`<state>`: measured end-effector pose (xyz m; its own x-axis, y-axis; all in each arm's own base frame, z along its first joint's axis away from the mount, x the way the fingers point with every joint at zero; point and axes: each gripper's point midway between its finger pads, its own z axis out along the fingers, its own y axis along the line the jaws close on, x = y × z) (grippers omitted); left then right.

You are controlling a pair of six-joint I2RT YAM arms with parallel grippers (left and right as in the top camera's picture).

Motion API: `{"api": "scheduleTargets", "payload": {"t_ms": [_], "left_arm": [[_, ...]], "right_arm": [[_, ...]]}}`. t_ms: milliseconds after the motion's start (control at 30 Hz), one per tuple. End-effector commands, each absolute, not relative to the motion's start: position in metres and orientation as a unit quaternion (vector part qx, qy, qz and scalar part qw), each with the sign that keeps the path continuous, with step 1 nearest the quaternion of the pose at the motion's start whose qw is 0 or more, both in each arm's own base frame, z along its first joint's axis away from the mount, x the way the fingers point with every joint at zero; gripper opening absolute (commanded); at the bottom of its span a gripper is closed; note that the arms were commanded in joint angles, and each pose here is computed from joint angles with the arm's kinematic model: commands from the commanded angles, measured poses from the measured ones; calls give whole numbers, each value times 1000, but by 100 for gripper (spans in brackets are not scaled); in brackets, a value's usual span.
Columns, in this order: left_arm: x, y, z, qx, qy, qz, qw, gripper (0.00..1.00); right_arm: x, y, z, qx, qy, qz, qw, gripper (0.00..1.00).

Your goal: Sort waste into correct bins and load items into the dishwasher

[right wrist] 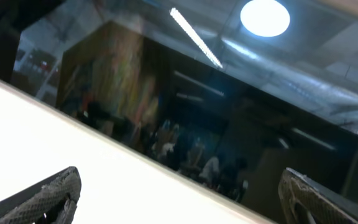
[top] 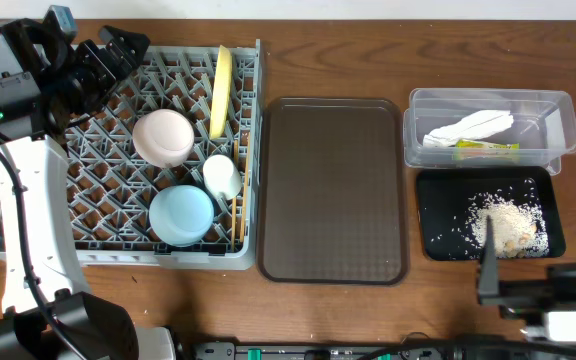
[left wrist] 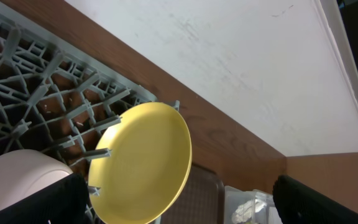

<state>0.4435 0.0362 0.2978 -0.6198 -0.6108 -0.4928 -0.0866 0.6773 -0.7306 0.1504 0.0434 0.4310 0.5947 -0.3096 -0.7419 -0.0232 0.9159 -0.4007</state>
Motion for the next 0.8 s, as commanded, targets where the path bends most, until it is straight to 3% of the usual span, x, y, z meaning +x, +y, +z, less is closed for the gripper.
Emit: {"api": "scheduleTargets", "payload": {"t_ms": [0,333,600,767], "left_arm": [[445,37,298,-207,833,-340,384,98],[445,37,298,-207,833,-340,384,98],[445,37,298,-207,833,-341,384,98],[445,37,298,-207,833,-341,384,98]], "right_arm": [[165,42,392,-186,453,-80,868,99],[221,45,272,-185,537,-36,823,99],[236,45,224,-179,608,-9,774,99],[241,45,165,-197,694,-6,693,99]]}}
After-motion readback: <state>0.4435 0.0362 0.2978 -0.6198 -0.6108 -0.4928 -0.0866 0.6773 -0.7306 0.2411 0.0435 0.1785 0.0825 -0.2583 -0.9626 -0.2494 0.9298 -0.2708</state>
